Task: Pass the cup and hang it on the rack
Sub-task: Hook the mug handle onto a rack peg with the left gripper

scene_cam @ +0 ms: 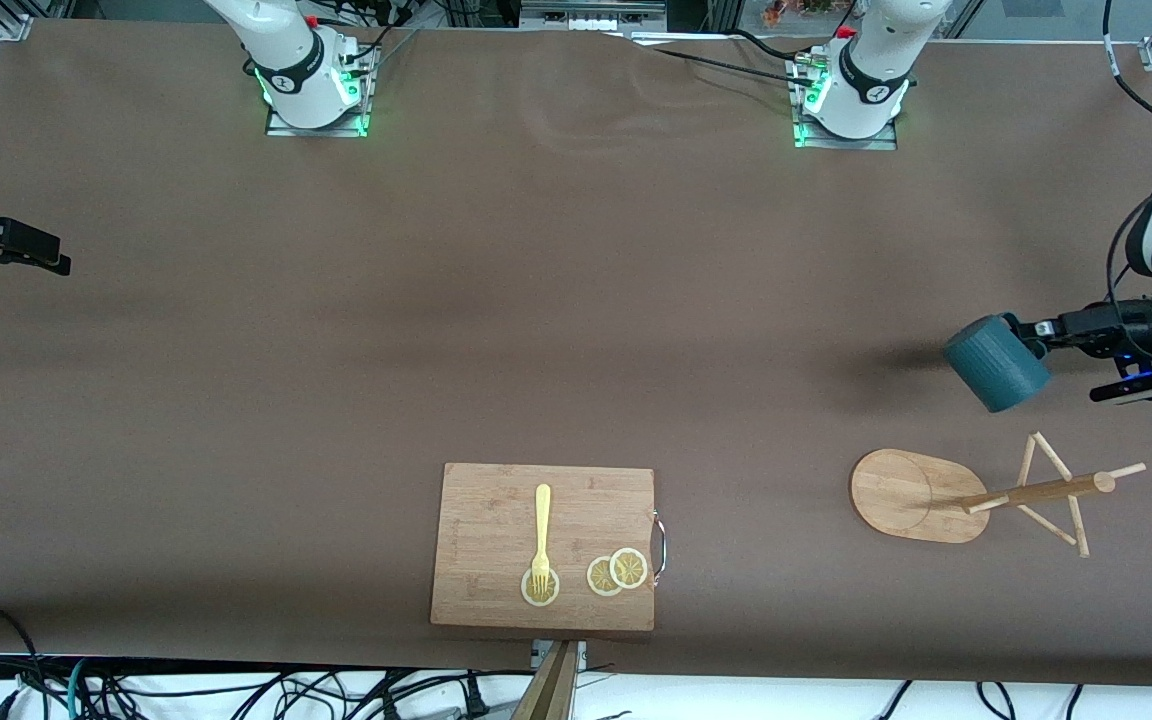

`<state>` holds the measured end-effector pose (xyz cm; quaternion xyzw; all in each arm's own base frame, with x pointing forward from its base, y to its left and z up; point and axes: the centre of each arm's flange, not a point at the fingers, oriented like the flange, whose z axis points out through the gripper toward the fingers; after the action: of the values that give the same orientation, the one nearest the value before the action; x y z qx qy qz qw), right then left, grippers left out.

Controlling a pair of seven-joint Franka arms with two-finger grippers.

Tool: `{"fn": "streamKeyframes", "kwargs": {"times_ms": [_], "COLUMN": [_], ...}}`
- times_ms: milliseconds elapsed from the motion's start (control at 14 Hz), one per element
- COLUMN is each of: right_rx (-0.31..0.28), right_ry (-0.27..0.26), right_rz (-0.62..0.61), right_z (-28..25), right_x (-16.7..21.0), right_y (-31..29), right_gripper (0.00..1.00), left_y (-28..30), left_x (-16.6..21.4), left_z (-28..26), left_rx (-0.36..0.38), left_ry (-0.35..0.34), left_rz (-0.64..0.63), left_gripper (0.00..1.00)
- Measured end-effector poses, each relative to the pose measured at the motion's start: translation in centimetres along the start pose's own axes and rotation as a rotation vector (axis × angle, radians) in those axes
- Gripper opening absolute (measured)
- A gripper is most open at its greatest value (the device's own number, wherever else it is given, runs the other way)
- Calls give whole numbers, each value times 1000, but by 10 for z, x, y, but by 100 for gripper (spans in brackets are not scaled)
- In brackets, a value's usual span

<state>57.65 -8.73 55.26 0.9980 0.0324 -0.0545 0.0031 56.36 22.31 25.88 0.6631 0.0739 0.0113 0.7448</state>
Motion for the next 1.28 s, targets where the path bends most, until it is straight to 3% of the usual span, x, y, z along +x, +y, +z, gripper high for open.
{"fn": "streamKeyframes", "kwargs": {"times_ms": [498,1282], "right_rx": [-1,-1], "right_ry": [1,2], "right_rz": [-1,-6], "right_z": [0,-1], "right_x": [1,2], "right_y": [0,-3], "right_gripper": [100,100], "left_y": [-7,-22], "left_x": [24,59], "left_z": [-12,-23], "left_rx": [-71,-117], "left_ry": [37,64], "left_rz": [-104,-156], "left_gripper": [21,21]}}
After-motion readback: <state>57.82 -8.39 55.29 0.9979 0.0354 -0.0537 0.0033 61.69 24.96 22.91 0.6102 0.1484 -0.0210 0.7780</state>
